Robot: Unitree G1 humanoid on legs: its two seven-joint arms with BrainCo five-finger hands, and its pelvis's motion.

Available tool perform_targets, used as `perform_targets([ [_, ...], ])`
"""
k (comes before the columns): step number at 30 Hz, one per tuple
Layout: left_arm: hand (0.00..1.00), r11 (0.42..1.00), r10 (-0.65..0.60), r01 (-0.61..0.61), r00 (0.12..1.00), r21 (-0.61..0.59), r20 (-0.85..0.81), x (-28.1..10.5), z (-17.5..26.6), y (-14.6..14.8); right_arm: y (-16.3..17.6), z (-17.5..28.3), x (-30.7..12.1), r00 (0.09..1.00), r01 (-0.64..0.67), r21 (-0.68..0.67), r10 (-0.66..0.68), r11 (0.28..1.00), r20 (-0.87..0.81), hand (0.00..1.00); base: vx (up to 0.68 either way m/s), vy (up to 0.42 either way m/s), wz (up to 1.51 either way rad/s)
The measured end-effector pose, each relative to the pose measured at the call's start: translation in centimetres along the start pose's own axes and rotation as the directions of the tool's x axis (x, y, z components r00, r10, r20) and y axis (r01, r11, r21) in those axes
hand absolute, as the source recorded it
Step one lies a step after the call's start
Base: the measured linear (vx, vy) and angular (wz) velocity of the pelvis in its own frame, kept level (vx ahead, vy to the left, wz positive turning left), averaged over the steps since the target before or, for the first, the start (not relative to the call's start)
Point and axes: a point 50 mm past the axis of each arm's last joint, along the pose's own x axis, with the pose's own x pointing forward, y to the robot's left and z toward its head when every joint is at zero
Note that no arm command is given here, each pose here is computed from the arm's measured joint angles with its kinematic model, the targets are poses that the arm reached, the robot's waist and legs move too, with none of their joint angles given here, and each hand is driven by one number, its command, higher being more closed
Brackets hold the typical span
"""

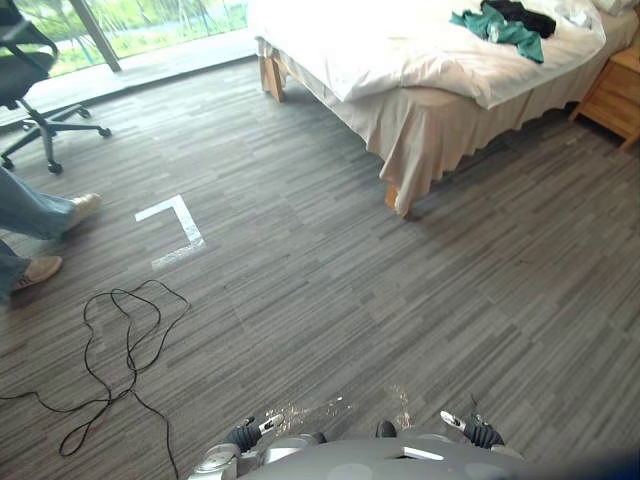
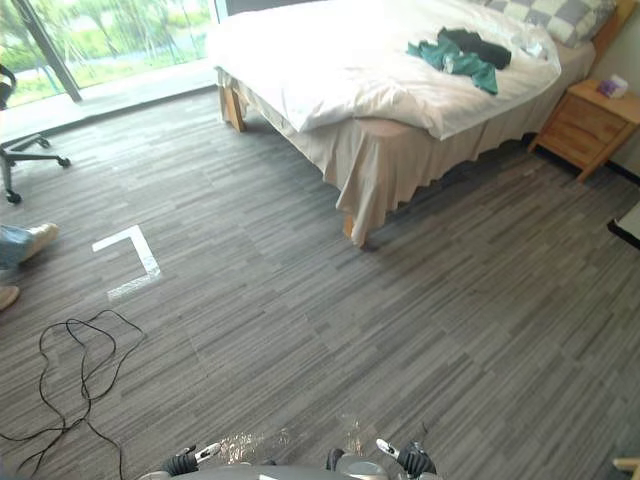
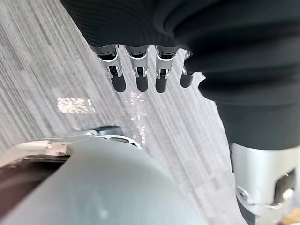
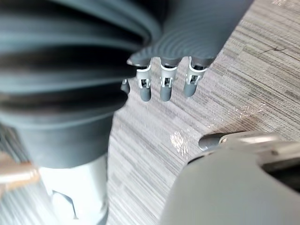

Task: Tidy the bed and pick cloth on bed and put in laundry

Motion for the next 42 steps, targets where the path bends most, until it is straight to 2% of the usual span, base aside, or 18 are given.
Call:
perform_targets([
  [6, 0.0, 1.0, 0.012, -0.013, 1.0, 0.028, 0.02, 0.1, 1.3, 0.6, 0.3, 0.2, 0.1, 1.0, 0.021, 0.1, -0.022, 0.995, 0.008, 0.0, -0.01, -0.043, -0.54],
  [9, 0.0, 0.998, -0.012, 0.009, 0.999, 0.055, 0.046, 0.4, 2.6, -0.2, 0.2, 1.2, 0.3, 0.999, 0.026, 0.152, -0.031, 0.988, 0.034, 0.0, 0.14, -0.242, -0.46],
  [13, 0.0, 0.999, 0.005, -0.007, 0.999, 0.05, 0.036, 0.4, 2.4, 0.3, -0.2, 0.1, 0.0, 0.999, 0.042, 0.158, -0.045, 0.987, 0.012, 0.0, 0.35, -0.389, -0.38],
  [17, 0.0, 0.999, -0.006, 0.005, 1.0, 0.052, 0.022, 0.5, 1.8, -0.3, -1.3, -0.1, -0.1, 0.998, 0.068, 0.122, -0.068, 0.99, -0.008, 0.0, 0.54, -0.49, -0.23],
  [21, 0.0, 0.999, -0.025, 0.029, 0.995, -0.041, 0.095, 0.5, 2.3, -1.4, -1.7, 0.5, 0.0, 0.997, 0.068, 0.094, -0.07, 0.993, 0.02, 0.0, 0.57, -0.402, -0.38],
  [22, 0.0, 0.996, -0.023, 0.034, 0.991, -0.088, 0.132, 0.4, 2.9, -1.4, -1.5, 0.9, 0.2, 0.998, 0.052, 0.053, -0.053, 0.997, 0.029, 0.0, 0.58, -0.269, -0.67],
  [28, 0.0, 0.982, -0.039, 0.082, 0.97, -0.169, 0.242, 0.2, 4.5, -1.4, -0.7, 2.8, 0.7, 0.996, -0.015, -0.042, 0.018, 0.999, 0.085, 0.0, 0.61, -0.164, -0.76],
  [32, 0.0, 0.977, -0.054, 0.089, 0.982, -0.194, 0.18, 0.1, 2.4, -2.2, -2.3, 1.9, -0.1, 0.996, 0.009, -0.05, -0.005, 0.999, 0.09, 0.0, 0.63, 0.029, -0.21],
  [34, 0.0, 0.976, -0.024, 0.059, 0.986, -0.208, 0.167, 0.1, 2.4, -0.7, -1.3, 1.0, -0.1, 0.997, -0.015, -0.037, 0.018, 0.999, 0.071, 0.0, 0.72, 0.054, 0.63],
  [37, 0.0, 0.976, -0.008, 0.043, 0.987, -0.213, 0.162, 0.1, 3.1, -0.1, -0.3, 1.3, 0.2, 0.997, -0.033, -0.023, 0.035, 0.999, 0.068, 0.0, 0.69, 0.076, 0.82],
  [42, 0.0, 0.985, -0.032, 0.05, 0.993, -0.164, 0.112, 0.4, 2.3, -1.7, 0.1, 2.8, 0.5, 0.992, -0.046, -0.031, 0.049, 0.998, 0.118, 0.0, 0.64, 0.055, 1.47],
])
